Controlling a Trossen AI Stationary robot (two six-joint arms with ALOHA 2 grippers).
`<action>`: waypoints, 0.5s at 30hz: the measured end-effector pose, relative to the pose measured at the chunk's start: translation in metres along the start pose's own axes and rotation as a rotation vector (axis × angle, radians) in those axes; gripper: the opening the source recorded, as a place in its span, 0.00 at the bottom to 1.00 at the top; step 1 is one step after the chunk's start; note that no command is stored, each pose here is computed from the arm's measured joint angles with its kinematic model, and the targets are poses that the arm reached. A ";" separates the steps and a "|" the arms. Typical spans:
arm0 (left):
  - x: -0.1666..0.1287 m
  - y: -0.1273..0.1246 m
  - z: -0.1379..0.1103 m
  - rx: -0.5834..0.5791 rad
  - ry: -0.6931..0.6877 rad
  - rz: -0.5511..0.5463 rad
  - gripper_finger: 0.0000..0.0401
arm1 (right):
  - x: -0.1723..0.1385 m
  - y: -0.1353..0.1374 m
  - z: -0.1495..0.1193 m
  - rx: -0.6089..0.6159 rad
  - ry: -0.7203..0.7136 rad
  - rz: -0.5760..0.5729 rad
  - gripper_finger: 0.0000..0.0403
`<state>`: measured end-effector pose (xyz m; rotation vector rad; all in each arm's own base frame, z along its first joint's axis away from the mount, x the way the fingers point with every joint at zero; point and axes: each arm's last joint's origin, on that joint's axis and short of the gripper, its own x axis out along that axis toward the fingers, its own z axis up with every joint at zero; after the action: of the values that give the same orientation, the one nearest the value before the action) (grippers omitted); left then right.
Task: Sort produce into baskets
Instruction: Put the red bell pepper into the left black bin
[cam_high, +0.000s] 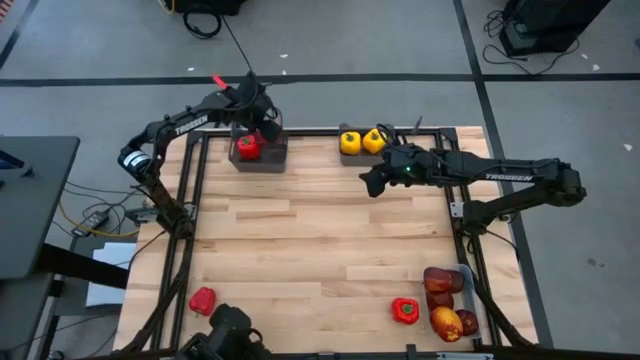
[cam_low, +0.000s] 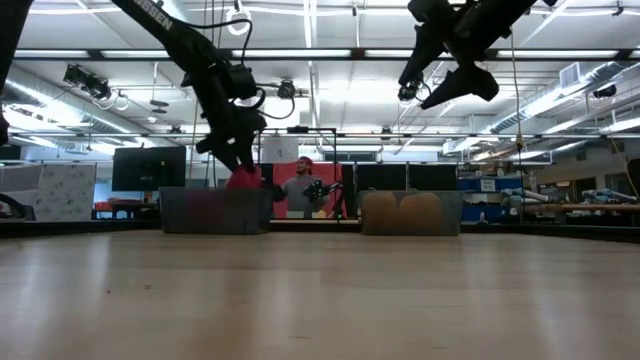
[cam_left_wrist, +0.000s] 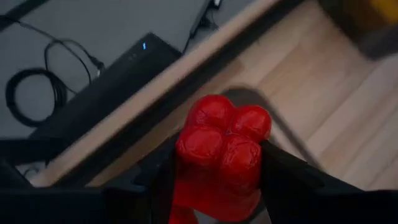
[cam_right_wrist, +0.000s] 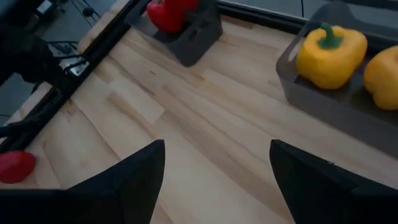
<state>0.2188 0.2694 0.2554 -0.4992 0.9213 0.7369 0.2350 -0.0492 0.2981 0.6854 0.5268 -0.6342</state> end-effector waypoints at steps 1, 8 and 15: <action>0.002 0.000 -0.003 0.004 0.016 -0.001 0.50 | 0.000 0.000 0.000 -0.010 -0.004 0.002 0.74; 0.005 -0.001 -0.009 0.031 0.054 0.023 0.59 | 0.002 -0.007 0.009 0.005 0.004 0.026 0.73; -0.003 -0.004 -0.015 0.029 0.171 0.020 0.76 | 0.003 -0.012 0.012 -0.006 0.050 0.074 0.73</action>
<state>0.2132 0.2556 0.2501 -0.5342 1.0966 0.7060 0.2317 -0.0665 0.2994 0.7136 0.5469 -0.5473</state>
